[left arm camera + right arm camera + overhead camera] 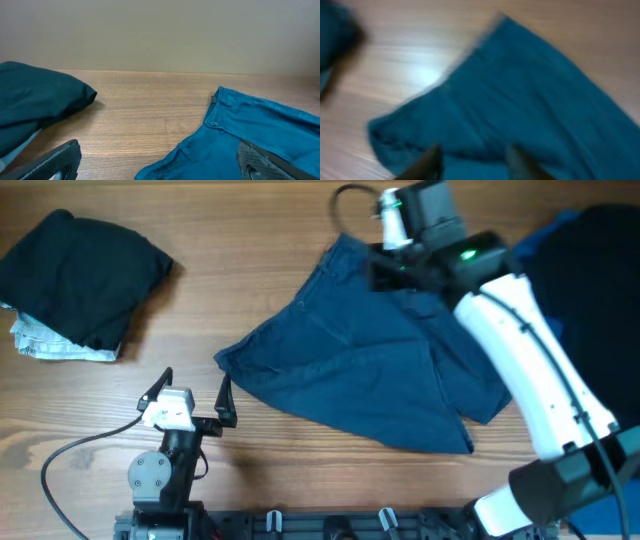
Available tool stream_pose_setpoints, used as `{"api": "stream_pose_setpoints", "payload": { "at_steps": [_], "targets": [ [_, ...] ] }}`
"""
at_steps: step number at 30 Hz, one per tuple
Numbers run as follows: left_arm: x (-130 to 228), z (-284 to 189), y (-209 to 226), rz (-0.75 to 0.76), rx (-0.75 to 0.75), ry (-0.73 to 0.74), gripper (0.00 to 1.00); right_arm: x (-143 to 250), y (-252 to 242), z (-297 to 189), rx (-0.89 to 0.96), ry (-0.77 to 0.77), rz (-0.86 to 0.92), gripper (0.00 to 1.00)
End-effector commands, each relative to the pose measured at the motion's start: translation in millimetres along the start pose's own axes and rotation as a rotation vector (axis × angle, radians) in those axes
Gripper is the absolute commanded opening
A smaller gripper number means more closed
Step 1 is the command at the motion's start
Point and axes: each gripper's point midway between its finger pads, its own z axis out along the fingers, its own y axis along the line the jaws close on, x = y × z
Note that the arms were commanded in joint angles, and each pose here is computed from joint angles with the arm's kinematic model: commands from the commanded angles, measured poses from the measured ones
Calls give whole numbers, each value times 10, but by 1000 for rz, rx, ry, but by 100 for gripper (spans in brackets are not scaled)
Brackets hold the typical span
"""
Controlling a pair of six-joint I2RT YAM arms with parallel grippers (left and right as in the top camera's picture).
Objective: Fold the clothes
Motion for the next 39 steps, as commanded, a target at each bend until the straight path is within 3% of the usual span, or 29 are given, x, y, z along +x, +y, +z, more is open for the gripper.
{"api": "stream_pose_setpoints", "payload": {
  "at_steps": [1,6,11,20,28,32,35,39],
  "targets": [
    [19,0,0,15,0,2,100,325,-720,257,139,184,167,17],
    [19,0,0,15,0,2,100,792,-1255,770,178,415,272,4],
    [19,0,0,15,0,2,100,1000,-1183,1453,71,507,296,4],
    [19,0,0,15,0,2,100,784,-1242,2212,84,344,263,4],
    [19,0,0,15,0,2,100,184,-326,2681,-67,38,20,4],
    [19,0,0,15,0,2,100,-488,-65,2158,-114,-147,-21,10],
    [16,0,-1,16,0,1,100,-910,-143,1134,-109,-266,-4,33],
    [-90,-3,-10,20,3,-42,100,-780,-537,72,18,-260,-5,40]
  ]
}}
